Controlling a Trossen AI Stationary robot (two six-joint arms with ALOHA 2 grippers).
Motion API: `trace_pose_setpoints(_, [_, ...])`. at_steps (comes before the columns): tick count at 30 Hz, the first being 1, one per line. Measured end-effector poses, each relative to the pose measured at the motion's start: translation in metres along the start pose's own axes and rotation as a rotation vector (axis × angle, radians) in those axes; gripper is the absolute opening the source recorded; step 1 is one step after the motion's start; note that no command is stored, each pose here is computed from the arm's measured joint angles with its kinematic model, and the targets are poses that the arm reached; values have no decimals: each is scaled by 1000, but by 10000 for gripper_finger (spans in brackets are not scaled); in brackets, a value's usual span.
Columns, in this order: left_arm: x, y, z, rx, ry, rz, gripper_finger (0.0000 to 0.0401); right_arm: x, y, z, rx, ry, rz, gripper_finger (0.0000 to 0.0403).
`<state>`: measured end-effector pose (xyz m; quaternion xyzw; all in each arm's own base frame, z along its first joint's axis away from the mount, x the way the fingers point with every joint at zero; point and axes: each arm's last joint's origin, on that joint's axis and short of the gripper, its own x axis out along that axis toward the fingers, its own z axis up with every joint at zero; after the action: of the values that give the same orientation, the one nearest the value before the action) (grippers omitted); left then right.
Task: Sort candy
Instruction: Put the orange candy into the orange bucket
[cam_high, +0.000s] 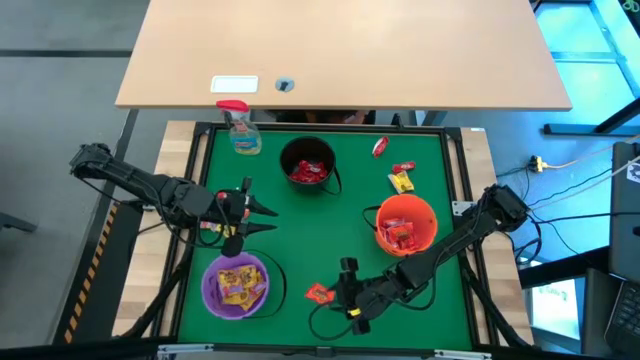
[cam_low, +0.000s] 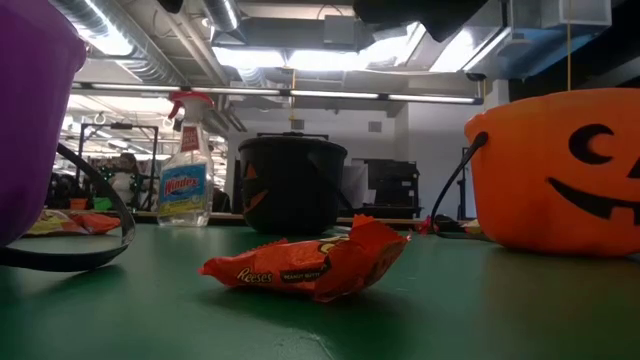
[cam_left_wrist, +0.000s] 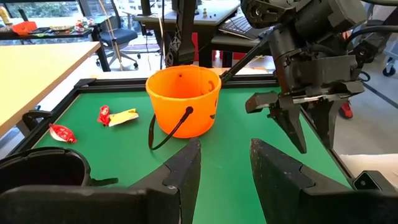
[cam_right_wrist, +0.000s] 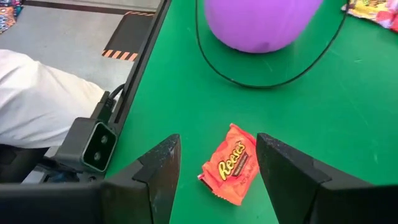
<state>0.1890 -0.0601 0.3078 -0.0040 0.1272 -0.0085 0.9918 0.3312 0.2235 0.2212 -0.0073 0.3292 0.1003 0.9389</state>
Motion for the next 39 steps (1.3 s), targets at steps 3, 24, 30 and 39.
trace_pose_setpoints(3, [0, 0, 0, 0, 0, 0, 128, 0, 0, 0, 0, -3, -10, 207])
trace_pose_setpoints(24, [0, 0, 0, -4, 1, 1, 128, 0, -1, 0, 0, -12, -45, 207])
trace_pose_setpoints(30, [0, 0, 0, -4, 1, 7, 128, 1, -2, 1, -24, -24, -57, 207])
trace_pose_setpoints(39, [0, 0, 0, -3, 4, 8, 128, 4, -1, -1, -28, -20, -66, 207])
